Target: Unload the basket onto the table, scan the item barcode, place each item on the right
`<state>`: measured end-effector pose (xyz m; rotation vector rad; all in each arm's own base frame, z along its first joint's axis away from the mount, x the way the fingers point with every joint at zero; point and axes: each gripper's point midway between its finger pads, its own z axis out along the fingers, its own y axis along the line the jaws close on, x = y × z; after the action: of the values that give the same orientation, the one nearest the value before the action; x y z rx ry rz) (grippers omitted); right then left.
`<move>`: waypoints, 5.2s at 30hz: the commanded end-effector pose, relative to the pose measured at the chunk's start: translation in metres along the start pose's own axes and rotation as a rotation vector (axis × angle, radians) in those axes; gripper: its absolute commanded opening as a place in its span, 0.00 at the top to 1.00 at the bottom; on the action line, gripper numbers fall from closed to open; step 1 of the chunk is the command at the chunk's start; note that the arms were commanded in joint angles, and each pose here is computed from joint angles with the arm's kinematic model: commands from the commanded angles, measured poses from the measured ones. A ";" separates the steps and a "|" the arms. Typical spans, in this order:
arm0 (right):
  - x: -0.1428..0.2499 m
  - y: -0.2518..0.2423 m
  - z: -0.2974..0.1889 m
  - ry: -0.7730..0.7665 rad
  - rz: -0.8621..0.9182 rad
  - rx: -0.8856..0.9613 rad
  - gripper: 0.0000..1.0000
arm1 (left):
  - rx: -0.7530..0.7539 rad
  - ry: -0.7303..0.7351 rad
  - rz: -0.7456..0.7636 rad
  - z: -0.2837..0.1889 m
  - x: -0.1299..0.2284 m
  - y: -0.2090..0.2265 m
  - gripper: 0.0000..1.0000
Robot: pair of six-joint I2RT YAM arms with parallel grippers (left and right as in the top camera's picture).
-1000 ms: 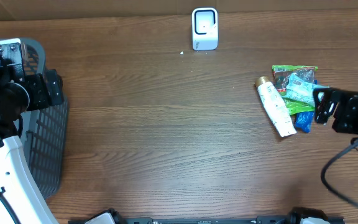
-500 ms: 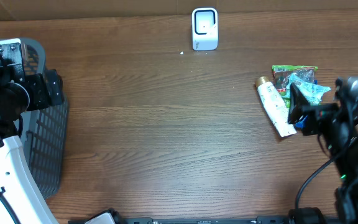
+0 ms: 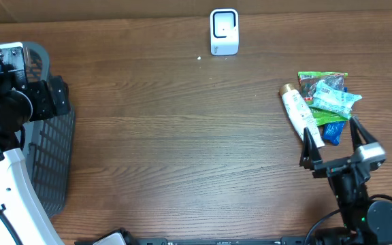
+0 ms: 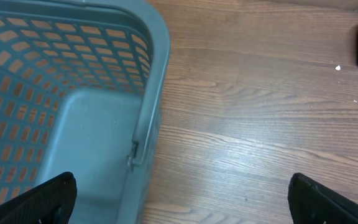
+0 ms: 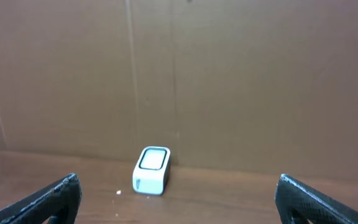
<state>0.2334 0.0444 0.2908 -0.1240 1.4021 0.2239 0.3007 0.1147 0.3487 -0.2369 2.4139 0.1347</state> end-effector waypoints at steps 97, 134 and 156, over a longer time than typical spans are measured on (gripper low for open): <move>0.119 0.000 -0.011 0.184 0.026 -0.016 0.00 | 0.044 -0.245 0.254 -0.040 0.027 -0.058 0.00; 0.119 0.000 -0.011 0.184 0.026 -0.017 0.00 | 0.247 -0.851 0.403 0.081 0.182 -0.124 0.00; 0.119 0.000 -0.011 0.184 0.026 -0.017 0.00 | 0.247 -0.851 0.403 0.081 0.182 -0.124 0.00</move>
<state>0.2408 0.0508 0.1738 -0.1410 1.5882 0.2458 0.2435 -0.0177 0.1632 0.3543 1.5876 0.0776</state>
